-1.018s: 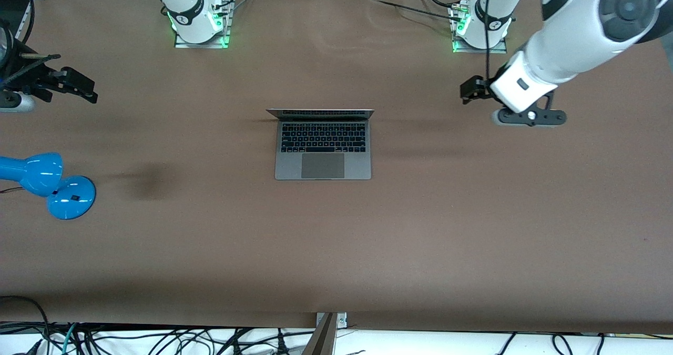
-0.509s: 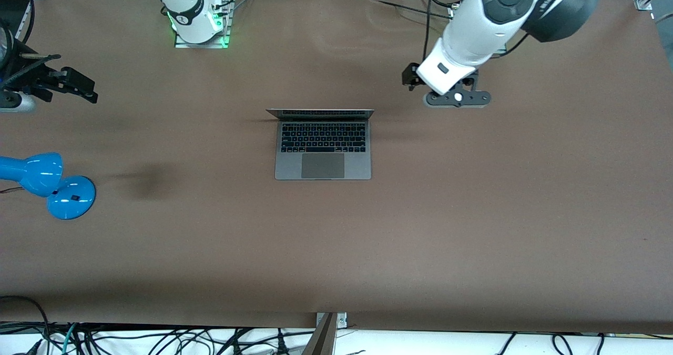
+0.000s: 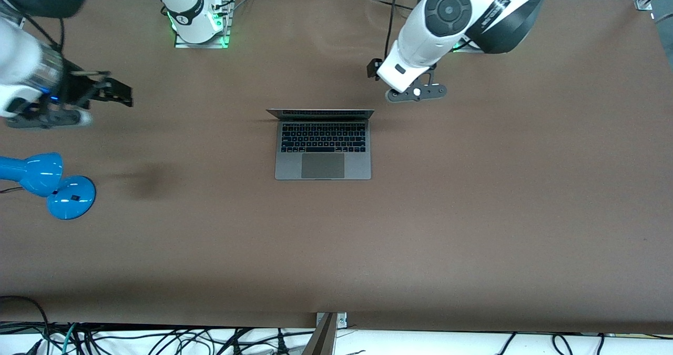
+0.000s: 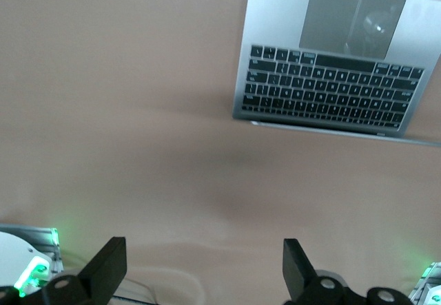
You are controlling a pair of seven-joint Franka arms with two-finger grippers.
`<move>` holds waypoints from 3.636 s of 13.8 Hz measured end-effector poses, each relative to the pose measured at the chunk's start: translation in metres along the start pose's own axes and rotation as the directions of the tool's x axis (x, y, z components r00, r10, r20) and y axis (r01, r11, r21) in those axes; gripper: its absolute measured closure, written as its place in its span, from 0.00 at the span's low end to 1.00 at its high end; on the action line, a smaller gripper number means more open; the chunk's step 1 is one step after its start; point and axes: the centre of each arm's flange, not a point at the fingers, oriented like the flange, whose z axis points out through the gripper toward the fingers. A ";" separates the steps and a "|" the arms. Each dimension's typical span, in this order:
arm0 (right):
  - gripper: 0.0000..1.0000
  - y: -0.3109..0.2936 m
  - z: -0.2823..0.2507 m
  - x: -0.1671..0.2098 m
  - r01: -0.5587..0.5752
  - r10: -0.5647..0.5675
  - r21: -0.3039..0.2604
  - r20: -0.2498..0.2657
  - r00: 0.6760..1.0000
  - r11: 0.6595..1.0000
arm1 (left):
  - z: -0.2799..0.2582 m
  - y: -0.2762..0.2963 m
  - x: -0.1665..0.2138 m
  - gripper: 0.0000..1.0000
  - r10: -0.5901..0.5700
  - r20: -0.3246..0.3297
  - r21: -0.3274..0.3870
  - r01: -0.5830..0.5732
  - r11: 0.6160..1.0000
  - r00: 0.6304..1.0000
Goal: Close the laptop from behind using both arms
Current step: 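Move the left gripper toward the laptop screen while the right gripper follows, then lower both grippers behind the raised laptop screen, then push the screen down over the keyboard with both grippers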
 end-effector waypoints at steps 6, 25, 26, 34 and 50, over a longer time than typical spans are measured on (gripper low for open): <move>0.03 -0.094 0.053 -0.007 -0.011 -0.002 0.084 0.148 0.989 0.996 | 0.037 0.031 -0.016 0.15 0.007 0.129 -0.018 -0.004 1.000 0.992; 0.99 -0.287 0.189 -0.019 -0.051 0.034 0.073 0.209 0.977 0.996 | 0.109 0.054 0.032 0.99 0.004 0.149 -0.047 0.003 0.999 0.989; 0.99 -0.288 0.189 -0.015 -0.052 0.035 0.081 0.202 0.979 0.995 | 0.112 0.055 0.036 0.99 0.003 0.146 -0.051 0.005 0.999 0.989; 0.99 -0.284 0.195 0.034 -0.061 0.047 0.105 0.130 0.990 0.993 | 0.112 0.058 0.078 0.99 -0.005 0.120 -0.067 0.013 0.998 0.993; 0.99 -0.266 0.251 0.119 -0.091 0.081 0.108 0.094 0.992 0.990 | 0.165 0.042 0.165 0.99 -0.102 0.117 -0.116 0.116 0.986 0.988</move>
